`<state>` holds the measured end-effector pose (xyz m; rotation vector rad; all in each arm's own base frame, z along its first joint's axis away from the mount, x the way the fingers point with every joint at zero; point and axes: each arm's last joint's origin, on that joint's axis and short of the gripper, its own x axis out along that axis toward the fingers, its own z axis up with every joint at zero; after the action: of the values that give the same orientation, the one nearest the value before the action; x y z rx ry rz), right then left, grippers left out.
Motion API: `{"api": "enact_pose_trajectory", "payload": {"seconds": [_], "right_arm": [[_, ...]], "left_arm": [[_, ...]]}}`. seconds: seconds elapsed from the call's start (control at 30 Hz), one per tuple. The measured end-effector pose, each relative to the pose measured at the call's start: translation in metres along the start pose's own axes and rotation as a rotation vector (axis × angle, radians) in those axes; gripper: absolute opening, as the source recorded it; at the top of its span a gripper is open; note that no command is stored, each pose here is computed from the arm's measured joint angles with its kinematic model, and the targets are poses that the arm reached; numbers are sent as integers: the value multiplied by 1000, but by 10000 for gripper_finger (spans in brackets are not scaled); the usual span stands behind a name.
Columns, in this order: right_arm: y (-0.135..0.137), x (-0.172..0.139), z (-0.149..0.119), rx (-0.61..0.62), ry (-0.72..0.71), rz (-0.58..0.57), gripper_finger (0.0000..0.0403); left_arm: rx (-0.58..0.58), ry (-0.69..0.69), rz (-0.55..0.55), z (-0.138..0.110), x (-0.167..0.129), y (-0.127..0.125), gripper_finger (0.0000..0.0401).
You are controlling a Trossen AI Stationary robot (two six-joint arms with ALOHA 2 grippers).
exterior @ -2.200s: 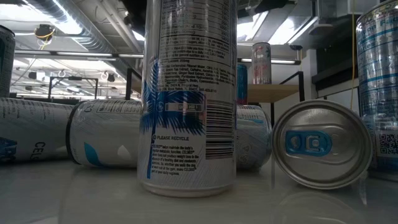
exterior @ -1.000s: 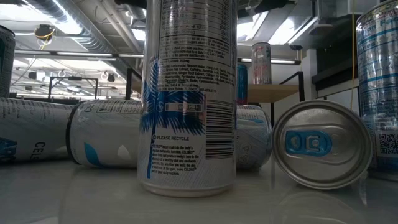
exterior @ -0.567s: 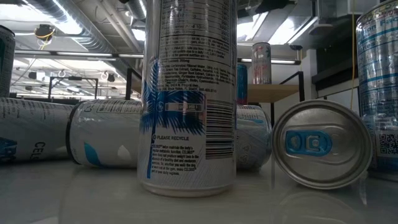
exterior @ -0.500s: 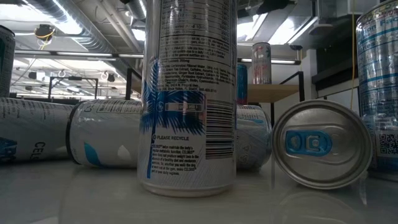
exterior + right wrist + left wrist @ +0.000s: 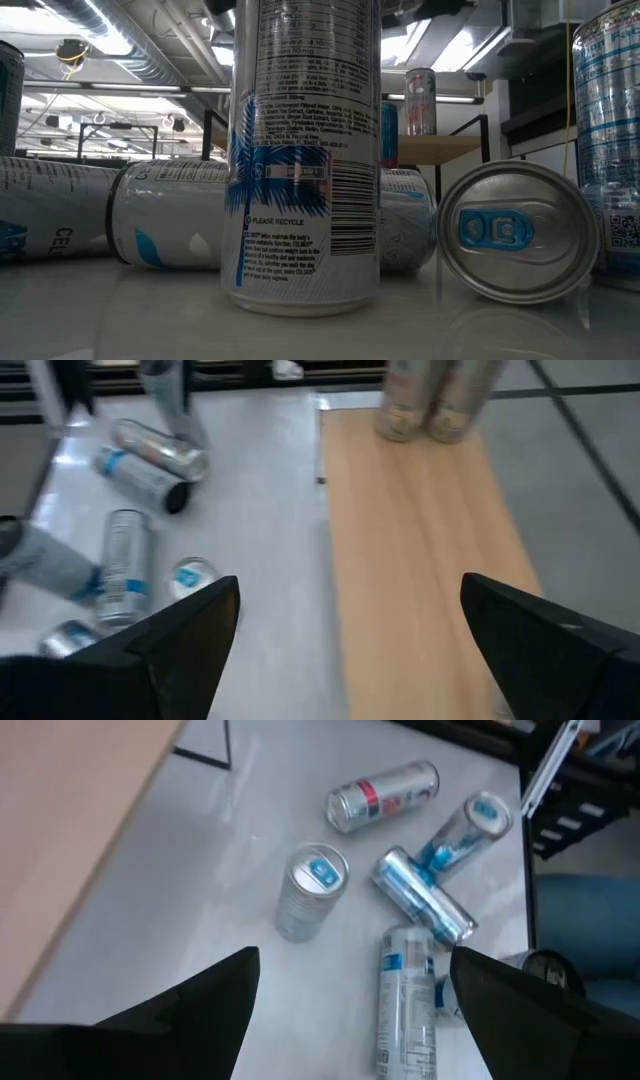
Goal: Sort soda cans
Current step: Put the left white pink soda can on the shelf and align with other white pink soda cans
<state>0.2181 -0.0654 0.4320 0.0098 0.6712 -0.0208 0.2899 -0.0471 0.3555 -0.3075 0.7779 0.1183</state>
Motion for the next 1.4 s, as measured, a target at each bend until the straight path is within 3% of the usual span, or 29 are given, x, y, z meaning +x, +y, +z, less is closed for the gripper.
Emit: {"api": "enact_pose_trajectory", "payload": {"seconds": [0.23,0.53,0.8,0.97,1.4], "right_arm": [[1,0,0,-1,-4,22,376],[1,0,0,-1,-4,23,376],[4,0,1,-1,-24,131,376],[4,0,1,-1,-26,143,376],[4,0,1,-1,-24,143,376]], "left_arm": [[-24,48,1,-6,14,-10,321],[-49,6,73,-5,13,-8,321],[-49,1,100,-5,13,-7,321],[-139,62,128,-12,10,-3,321],[-494,358,207,-45,-43,16,321]]}}
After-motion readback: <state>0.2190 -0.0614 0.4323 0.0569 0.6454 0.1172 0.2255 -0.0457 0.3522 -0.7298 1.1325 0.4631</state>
